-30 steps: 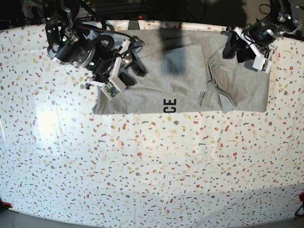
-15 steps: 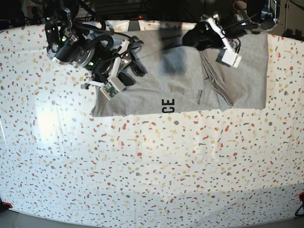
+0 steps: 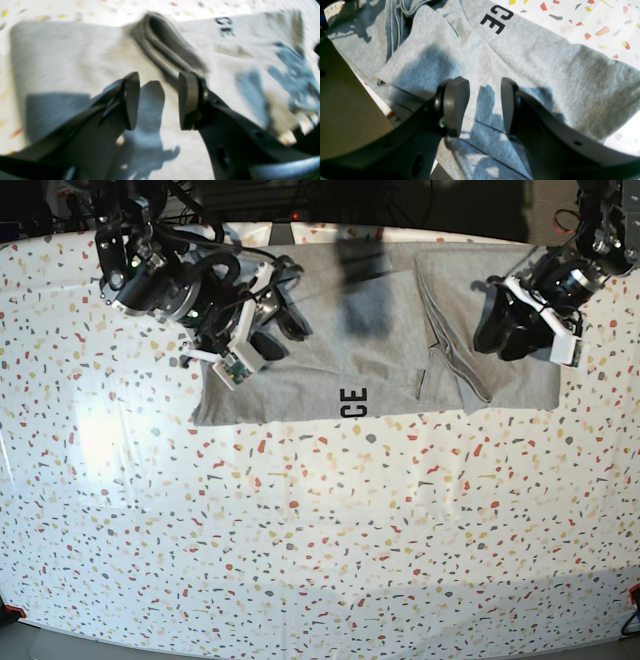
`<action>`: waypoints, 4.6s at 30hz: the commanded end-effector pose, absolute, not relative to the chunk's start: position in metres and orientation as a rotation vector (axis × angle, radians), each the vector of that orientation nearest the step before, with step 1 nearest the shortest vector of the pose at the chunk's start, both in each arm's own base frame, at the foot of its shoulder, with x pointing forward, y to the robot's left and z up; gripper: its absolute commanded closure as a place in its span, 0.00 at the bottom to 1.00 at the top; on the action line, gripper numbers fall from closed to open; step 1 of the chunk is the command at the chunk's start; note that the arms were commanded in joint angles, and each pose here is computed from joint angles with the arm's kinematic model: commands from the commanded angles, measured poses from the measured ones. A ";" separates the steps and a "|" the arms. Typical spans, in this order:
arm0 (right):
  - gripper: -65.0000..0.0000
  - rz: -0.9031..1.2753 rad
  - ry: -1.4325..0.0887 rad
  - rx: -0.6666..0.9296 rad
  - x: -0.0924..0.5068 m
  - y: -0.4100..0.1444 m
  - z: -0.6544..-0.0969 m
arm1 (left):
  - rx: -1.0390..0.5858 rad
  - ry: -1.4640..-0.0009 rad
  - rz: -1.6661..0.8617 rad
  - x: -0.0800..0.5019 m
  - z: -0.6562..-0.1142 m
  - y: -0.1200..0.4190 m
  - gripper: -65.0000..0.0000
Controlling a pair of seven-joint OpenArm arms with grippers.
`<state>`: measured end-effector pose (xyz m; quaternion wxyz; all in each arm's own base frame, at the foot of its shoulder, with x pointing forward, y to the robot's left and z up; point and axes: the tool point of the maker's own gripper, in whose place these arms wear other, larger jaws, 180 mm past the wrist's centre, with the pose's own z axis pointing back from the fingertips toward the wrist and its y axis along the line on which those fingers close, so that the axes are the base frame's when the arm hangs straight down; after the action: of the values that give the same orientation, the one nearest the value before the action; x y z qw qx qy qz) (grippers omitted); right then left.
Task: Fold the T-shirt properly
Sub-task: 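Reposition both grippers onto the folded bundle's edges and grasp, then lift and fold the bundle over toward the left gripper with the right gripper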
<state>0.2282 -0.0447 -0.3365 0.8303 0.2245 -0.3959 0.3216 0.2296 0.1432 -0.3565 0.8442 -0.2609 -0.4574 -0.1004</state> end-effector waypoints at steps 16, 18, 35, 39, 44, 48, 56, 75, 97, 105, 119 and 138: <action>0.61 0.690 -0.877 0.489 0.232 -0.040 -0.326 | -0.142 -1.063 -0.319 0.283 -0.361 0.147 0.97; 0.61 0.690 -0.877 0.490 0.232 -0.040 -0.326 | -0.146 -1.070 -0.312 0.286 -0.361 0.144 0.97; 0.61 0.694 -0.858 0.481 0.230 -0.042 -0.329 | -0.300 -1.144 -0.343 0.330 -0.341 0.069 0.86; 0.61 0.693 -0.858 0.481 0.231 -0.042 -0.329 | -0.419 -1.186 -0.242 0.342 -0.321 0.065 0.75; 0.61 0.661 -0.874 0.444 0.239 -0.057 -0.327 | -0.518 -1.192 -0.162 0.347 -0.309 0.068 0.74; 0.61 0.592 -0.890 0.357 0.252 -0.091 -0.323 | -0.436 -1.170 -0.108 0.349 -0.315 0.108 0.74; 0.61 0.447 -0.891 0.259 0.264 -0.151 -0.320 | -0.363 -1.123 -0.043 0.323 -0.328 0.177 0.74; 0.38 0.480 -0.587 0.359 0.265 -0.151 -0.388 | -0.347 -1.017 -0.058 0.282 -0.360 0.183 0.74; 1.00 0.403 -0.636 0.585 0.264 -0.098 -0.379 | -0.335 -1.009 -0.067 0.281 -0.362 0.184 0.74; 1.00 0.351 -0.729 0.486 0.287 -0.140 -0.348 | -0.244 -0.978 -0.130 0.278 -0.371 0.192 0.74; 1.00 0.576 -0.762 0.653 0.255 -0.061 -0.295 | 0.007 -0.837 -0.307 0.251 -0.403 0.219 0.74; 1.00 0.815 -0.802 0.954 0.198 0.151 -0.265 | -0.148 -0.881 -0.270 0.224 -0.430 0.201 0.75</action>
<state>0.1933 0.1463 -0.2804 0.7508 0.4209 -0.3436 0.3757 0.2274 0.2004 -0.4278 0.8888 -0.0737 -0.4362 -0.1201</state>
